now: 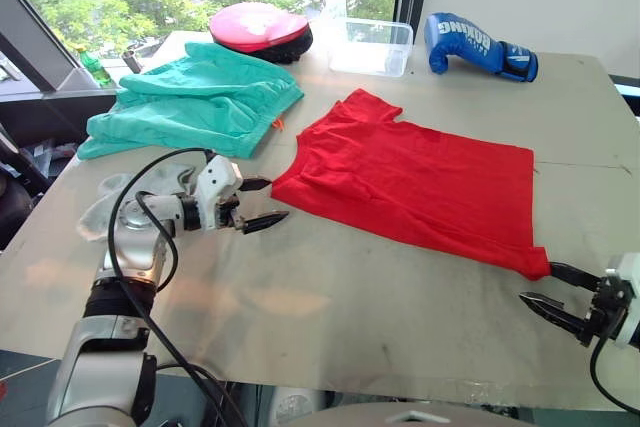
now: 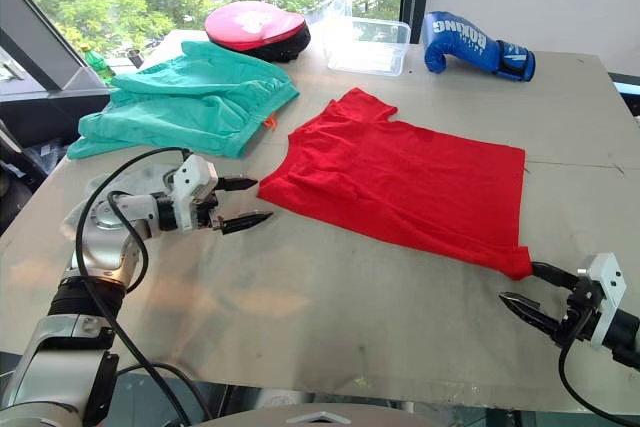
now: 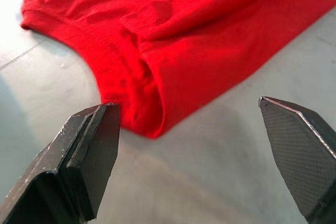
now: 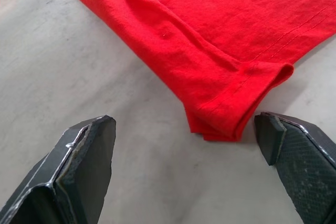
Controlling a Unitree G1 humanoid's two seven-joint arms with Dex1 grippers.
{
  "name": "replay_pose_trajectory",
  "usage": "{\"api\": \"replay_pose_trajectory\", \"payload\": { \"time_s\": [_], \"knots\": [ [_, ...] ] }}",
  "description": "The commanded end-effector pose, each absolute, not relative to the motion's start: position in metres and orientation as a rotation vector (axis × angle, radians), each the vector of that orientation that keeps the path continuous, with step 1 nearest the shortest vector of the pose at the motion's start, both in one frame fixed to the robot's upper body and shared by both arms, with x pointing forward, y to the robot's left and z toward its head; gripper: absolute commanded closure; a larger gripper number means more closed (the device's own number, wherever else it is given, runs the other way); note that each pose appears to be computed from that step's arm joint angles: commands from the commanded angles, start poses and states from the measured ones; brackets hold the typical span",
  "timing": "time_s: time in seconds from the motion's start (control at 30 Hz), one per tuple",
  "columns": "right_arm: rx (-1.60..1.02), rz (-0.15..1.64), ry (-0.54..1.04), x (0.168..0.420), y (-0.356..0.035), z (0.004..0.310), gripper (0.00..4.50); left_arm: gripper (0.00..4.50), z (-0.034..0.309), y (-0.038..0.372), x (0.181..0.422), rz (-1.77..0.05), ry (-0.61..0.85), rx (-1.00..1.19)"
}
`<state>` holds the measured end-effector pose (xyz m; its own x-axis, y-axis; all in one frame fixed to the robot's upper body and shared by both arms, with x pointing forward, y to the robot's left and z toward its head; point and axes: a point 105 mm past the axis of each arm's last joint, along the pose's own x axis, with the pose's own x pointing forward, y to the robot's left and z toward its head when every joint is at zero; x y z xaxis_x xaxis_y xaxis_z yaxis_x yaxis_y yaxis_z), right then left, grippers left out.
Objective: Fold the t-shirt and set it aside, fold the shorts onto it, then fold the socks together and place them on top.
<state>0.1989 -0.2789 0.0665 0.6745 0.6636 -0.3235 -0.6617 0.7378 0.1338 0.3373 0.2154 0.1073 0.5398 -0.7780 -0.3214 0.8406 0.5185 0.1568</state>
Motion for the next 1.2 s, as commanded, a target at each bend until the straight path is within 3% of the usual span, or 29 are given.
{"api": "replay_pose_trajectory", "payload": {
  "time_s": [0.03, 0.23, 0.33, 0.37, 0.4, 0.5, 0.57, 0.77, 1.0, 1.2],
  "knots": [
    [-0.002, 0.723, 0.366, 0.204, -0.279, 0.075, 0.05, 0.0, 0.109, 0.213, 0.34, -0.999, 0.238, 0.299],
    [0.024, 0.692, 0.346, 0.216, -0.274, 0.079, 0.0, 2.39, 0.104, 0.211, 0.341, -1.038, 0.295, 0.311],
    [0.027, 0.69, 0.345, 0.218, -0.272, 0.079, 1.25, 3.79, 0.103, 0.212, 0.34, -1.056, 0.31, 0.319],
    [0.029, 0.69, 0.344, 0.219, -0.271, 0.079, 1.86, 4.41, 0.103, 0.212, 0.339, -1.059, 0.312, 0.317],
    [0.03, 0.69, 0.344, 0.219, -0.27, 0.079, 2.05, 4.5, 0.104, 0.212, 0.339, -1.06, 0.313, 0.316],
    [0.002, 0.7, 0.36, 0.219, -0.269, 0.077, 3.65, 4.5, 0.104, 0.213, 0.338, -1.059, 0.311, 0.314],
    [-0.038, 0.713, 0.374, 0.218, -0.27, 0.074, 4.46, 4.5, 0.104, 0.213, 0.338, -1.058, 0.311, 0.312],
    [-0.101, 0.717, 0.338, 0.22, -0.281, 0.085, 4.46, 4.5, 0.105, 0.219, 0.325, -1.083, 0.336, 0.289],
    [-0.1, 0.783, 0.388, 0.201, -0.294, 0.097, 4.46, 4.5, 0.097, 0.228, 0.28, -1.199, 0.477, 0.243],
    [-0.041, 0.818, 0.258, 0.21, -0.284, 0.117, 4.46, 4.5, 0.094, 0.234, 0.283, -1.136, 0.462, 0.287]
  ]
}}
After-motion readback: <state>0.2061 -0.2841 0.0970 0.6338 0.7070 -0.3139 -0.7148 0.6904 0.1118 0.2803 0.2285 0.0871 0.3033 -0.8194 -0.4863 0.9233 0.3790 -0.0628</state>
